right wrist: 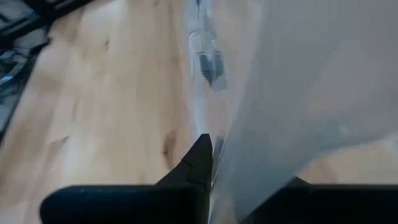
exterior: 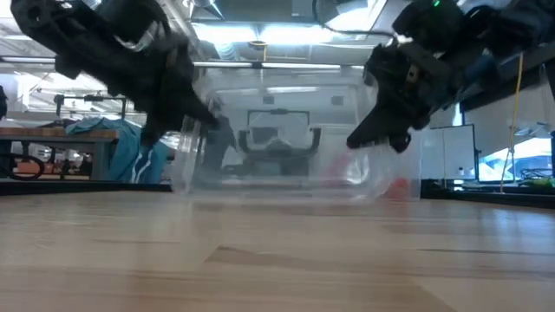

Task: Roll bandage
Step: Close the transparent bin

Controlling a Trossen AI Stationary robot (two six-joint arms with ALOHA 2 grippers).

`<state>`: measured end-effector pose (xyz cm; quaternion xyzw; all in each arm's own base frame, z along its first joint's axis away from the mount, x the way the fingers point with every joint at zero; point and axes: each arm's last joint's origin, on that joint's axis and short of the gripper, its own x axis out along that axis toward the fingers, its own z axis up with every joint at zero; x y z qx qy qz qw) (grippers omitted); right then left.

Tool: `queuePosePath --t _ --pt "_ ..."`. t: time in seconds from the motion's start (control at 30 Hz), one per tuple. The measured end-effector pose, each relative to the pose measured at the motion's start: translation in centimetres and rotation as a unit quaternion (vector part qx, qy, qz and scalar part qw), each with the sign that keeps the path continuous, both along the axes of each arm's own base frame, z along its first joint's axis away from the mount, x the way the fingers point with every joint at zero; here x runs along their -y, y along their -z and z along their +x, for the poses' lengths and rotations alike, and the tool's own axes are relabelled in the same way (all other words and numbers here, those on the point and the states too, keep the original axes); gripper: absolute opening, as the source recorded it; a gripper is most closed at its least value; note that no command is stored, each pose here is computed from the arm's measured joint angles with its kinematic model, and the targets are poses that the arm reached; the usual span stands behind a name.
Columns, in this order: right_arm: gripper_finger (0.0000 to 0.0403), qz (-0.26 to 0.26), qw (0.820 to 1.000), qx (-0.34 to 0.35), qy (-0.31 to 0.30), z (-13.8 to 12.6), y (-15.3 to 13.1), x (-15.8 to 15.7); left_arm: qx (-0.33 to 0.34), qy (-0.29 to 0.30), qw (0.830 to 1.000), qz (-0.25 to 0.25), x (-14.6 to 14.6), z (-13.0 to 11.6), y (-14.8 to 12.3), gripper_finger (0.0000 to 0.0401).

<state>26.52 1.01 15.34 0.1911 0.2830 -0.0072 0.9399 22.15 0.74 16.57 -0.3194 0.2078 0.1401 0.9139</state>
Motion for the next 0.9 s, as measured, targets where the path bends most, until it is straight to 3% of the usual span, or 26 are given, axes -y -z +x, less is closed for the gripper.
queuePosePath --t 0.2,0.43,0.53,0.7,0.83,0.9 --pt "0.004 -0.053 0.998 -0.025 0.014 -1.7 -1.5 -0.9 0.079 0.001 0.996 0.029 0.3 -1.4 -3.3 0.0103" --pt "0.0037 -0.178 0.984 0.0 -0.017 -2.8 -3.1 -2.4 0.161 0.034 0.984 0.063 1.3 -3.0 -6.2 0.0103" --pt "0.0039 -0.249 0.968 -0.011 -0.037 -3.2 -2.9 -3.5 0.179 0.038 0.98 0.071 1.5 -3.3 -6.7 0.0103" --pt "0.0037 -0.38 0.923 -0.02 -0.058 -3.7 -2.6 -5.3 0.18 0.043 0.98 0.069 1.9 -3.4 -6.8 0.0103" --pt "0.0037 -0.414 0.908 -0.014 -0.066 -3.8 -2.8 -5.9 0.205 0.045 0.976 0.064 2.0 -3.4 -7.3 0.0103" --pt "0.0037 -0.393 0.918 0.003 -0.059 -3.7 -3.0 -6.0 0.198 0.044 0.977 0.058 2.1 -3.2 -7.0 0.0103"
